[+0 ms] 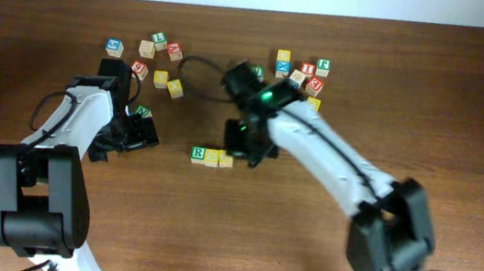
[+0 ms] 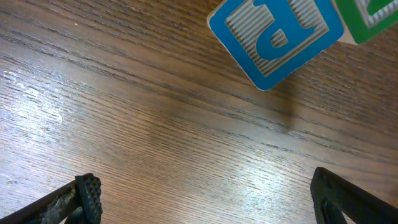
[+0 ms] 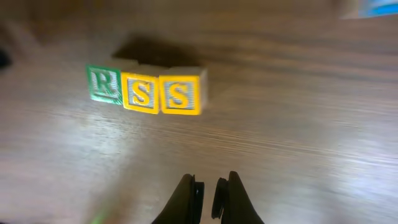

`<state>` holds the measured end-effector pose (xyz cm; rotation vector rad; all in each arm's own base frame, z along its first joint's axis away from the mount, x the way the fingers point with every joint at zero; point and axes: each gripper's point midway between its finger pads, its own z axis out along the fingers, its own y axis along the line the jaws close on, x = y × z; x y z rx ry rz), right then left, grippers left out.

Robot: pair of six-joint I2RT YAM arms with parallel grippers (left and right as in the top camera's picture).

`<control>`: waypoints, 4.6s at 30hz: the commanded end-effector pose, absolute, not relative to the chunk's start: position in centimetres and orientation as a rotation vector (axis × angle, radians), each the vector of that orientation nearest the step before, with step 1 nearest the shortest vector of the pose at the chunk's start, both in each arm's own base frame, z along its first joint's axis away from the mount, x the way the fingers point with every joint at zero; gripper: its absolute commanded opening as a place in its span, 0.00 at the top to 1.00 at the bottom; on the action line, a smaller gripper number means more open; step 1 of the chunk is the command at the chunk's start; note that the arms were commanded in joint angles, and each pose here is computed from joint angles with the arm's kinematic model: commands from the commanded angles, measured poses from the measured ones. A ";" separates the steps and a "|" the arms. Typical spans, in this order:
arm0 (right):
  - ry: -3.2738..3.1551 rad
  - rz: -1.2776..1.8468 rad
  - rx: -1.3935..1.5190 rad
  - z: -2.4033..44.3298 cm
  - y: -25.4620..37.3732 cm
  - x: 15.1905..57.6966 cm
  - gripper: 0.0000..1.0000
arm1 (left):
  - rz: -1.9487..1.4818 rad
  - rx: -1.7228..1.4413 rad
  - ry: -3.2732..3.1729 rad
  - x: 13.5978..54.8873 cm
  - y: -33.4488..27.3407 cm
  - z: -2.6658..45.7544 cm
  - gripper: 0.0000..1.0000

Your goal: Spell out RSS

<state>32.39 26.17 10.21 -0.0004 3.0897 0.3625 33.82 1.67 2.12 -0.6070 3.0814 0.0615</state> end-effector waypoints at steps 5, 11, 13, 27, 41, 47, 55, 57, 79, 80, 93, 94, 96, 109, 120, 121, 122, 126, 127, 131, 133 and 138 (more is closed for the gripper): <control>3.046 0.363 0.094 13.4 18.5 35.4 0.90 | 0.065 -0.626 3.070 34.3 1.8 2.1 0.01; 3.098 0.332 0.061 10.8 18.8 35.3 0.92 | -0.493 -0.624 3.121 33.8 -4.3 2.9 0.01; 3.116 0.324 0.061 9.8 18.9 35.4 0.92 | -0.664 -0.429 3.111 34.0 -6.5 3.5 0.01; 3.133 0.376 0.032 7.0 20.6 35.9 0.96 | -0.244 -0.326 3.066 35.9 -5.8 2.3 1.00; 3.131 0.566 -0.031 3.2 24.5 34.3 0.96 | -0.204 -0.160 3.042 36.3 -8.8 2.3 1.00; 3.102 0.708 0.045 1.6 25.8 34.0 0.96 | -0.206 -0.163 3.068 35.3 -8.7 1.5 1.00; 3.089 0.736 0.035 1.4 26.2 34.0 0.96 | -0.308 -0.156 3.061 35.1 -9.8 1.1 1.00; 3.093 0.742 0.039 1.4 26.5 33.8 0.96 | -0.306 -0.157 3.065 35.1 -9.8 0.9 1.00; 3.115 0.766 0.033 0.9 28.3 32.7 0.96 | -0.496 -0.040 3.170 33.3 -11.8 -2.0 1.00; 3.109 0.775 0.030 0.9 28.5 32.8 0.96 | -0.498 -0.039 3.172 33.3 -11.8 -2.0 1.00; 3.082 0.819 0.030 1.2 29.0 33.2 0.96 | -0.493 -0.044 3.192 32.8 -11.7 -2.0 1.00; 3.082 0.819 0.030 1.2 29.0 33.2 0.96 | -0.493 -0.044 3.192 32.8 -11.7 -2.0 1.00; 3.083 0.818 0.031 1.2 29.0 33.2 0.96 | -0.493 -0.044 3.191 32.8 -11.7 -2.0 1.00; 3.090 0.750 0.045 1.2 28.3 33.3 0.96 | -0.449 -0.034 3.175 33.4 -11.3 -1.8 1.00; 3.110 0.538 0.077 1.8 26.3 33.9 0.96 | -0.297 -0.042 3.173 34.4 -9.8 -1.1 1.00; 3.114 0.500 0.083 1.9 25.9 33.9 0.96 | -0.246 -0.060 3.175 34.6 -9.3 -0.8 1.00; 3.118 0.476 0.086 2.1 25.6 33.9 0.96 | -0.189 -0.094 3.177 34.8 -8.6 -0.5 1.00; 3.129 0.451 0.034 3.7 25.5 34.0 0.96 | -0.088 -0.184 3.174 35.8 -6.6 1.3 1.00; 3.133 0.448 0.025 4.3 25.5 33.9 0.96 | -0.088 -0.219 3.172 36.1 -6.1 1.9 1.00; 3.186 0.507 -0.091 6.0 26.2 32.0 0.96 | -0.087 -0.353 3.168 36.3 -4.0 3.0 1.00; 3.237 0.505 -0.145 6.1 26.9 30.2 0.96 | -0.084 -0.469 3.164 36.1 -2.4 3.0 1.00; 3.219 0.493 -0.235 5.9 29.7 28.4 0.96 | -0.085 -0.564 3.158 36.0 -0.3 3.0 1.00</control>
